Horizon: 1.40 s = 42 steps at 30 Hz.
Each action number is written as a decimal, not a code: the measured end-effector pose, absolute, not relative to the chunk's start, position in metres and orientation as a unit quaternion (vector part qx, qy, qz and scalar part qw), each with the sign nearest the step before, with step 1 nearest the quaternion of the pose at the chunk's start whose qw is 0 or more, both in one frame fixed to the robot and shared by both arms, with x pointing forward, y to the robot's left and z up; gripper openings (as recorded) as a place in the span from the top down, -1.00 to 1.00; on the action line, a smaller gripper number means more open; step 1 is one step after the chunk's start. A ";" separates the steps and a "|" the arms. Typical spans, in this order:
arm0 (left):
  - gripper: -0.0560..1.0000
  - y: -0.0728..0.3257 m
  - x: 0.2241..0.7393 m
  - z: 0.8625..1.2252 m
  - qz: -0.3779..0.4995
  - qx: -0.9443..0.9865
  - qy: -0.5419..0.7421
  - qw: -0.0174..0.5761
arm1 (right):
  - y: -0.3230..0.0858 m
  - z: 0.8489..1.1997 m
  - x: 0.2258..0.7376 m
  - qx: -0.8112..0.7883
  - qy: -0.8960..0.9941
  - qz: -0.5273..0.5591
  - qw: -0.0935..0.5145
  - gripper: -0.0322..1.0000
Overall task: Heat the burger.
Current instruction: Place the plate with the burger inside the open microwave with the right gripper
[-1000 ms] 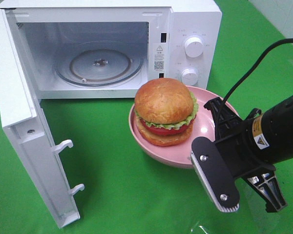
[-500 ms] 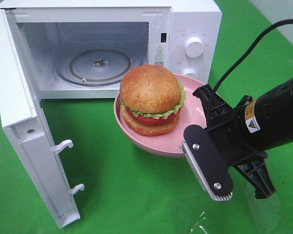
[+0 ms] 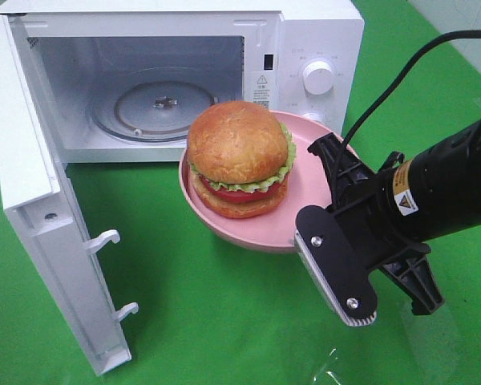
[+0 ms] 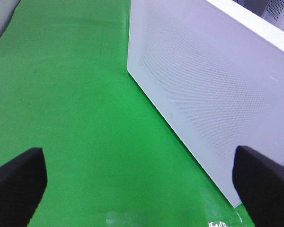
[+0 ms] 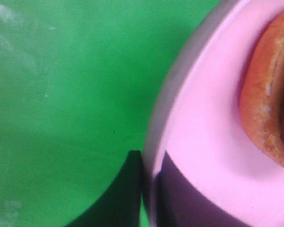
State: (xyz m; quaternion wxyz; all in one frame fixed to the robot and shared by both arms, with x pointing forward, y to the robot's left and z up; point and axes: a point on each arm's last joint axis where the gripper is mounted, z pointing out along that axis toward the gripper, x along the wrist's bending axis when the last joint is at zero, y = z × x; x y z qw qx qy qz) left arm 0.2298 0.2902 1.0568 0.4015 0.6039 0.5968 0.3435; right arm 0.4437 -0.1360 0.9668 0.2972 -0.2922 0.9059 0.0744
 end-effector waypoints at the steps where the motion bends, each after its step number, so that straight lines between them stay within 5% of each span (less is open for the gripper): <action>1: -0.98 0.290 0.230 1.057 0.343 0.604 0.597 0.402 | -0.133 0.965 0.447 -0.293 0.907 0.071 0.294 0.90; 42: -0.98 0.290 0.230 1.057 0.343 0.604 0.597 0.402 | -0.065 0.966 0.509 -0.263 0.912 0.098 0.299 0.90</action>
